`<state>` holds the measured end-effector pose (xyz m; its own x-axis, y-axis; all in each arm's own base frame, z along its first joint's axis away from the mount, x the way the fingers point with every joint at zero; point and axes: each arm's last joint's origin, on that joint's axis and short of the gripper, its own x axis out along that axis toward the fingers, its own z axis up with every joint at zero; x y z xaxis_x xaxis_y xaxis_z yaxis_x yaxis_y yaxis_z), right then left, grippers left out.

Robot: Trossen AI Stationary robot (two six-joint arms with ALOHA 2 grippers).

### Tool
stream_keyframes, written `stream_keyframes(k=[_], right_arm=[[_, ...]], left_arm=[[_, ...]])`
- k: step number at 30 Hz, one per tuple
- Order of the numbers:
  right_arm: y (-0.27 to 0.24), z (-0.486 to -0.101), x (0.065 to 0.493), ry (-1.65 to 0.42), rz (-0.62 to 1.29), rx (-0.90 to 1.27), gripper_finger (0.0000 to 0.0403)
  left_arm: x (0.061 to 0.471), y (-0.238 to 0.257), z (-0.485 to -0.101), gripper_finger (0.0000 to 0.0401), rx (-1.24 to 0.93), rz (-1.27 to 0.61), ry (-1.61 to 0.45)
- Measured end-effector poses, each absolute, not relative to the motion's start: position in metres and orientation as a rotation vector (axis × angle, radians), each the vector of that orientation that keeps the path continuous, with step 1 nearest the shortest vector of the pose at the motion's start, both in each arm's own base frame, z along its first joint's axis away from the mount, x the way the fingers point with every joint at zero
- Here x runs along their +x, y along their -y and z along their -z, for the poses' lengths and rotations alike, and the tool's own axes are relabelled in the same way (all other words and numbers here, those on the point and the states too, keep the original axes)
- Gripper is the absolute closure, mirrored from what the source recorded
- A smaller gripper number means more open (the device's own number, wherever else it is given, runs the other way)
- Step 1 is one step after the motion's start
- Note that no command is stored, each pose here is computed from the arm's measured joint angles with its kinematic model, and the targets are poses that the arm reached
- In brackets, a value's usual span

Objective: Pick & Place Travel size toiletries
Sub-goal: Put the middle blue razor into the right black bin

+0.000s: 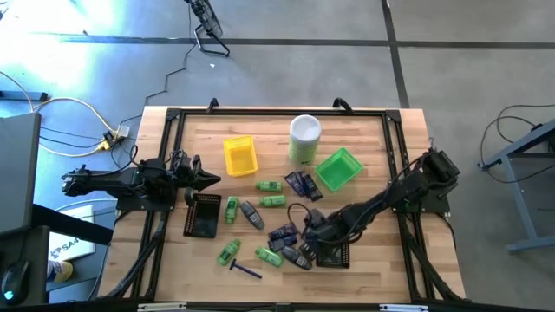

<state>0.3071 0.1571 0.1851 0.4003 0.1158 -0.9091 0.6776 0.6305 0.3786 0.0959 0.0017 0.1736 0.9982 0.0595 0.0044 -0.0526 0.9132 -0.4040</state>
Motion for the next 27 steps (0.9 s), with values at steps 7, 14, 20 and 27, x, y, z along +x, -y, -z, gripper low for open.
stream_keyframes(k=[7,14,20,27], right_arm=[[-0.1538,-0.1837,0.3048,-1.132,0.475,0.848,0.04],[-0.1518,-0.182,0.3005,-1.163,0.537,0.866,0.04],[-0.1525,-0.1815,0.2981,-1.215,0.529,0.885,0.04],[-0.1555,-0.1816,0.2962,-1.263,0.497,0.902,0.0401]], left_arm=[[0.0959,-0.0017,-0.1736,0.0398,-0.416,-0.058,0.016],[0.0959,-0.0017,-0.1735,0.0398,-0.416,-0.058,0.016],[0.0959,-0.0017,-0.1735,0.0398,-0.416,-0.058,0.015],[0.0959,-0.0017,-0.1734,0.0398,-0.416,-0.058,0.015]])
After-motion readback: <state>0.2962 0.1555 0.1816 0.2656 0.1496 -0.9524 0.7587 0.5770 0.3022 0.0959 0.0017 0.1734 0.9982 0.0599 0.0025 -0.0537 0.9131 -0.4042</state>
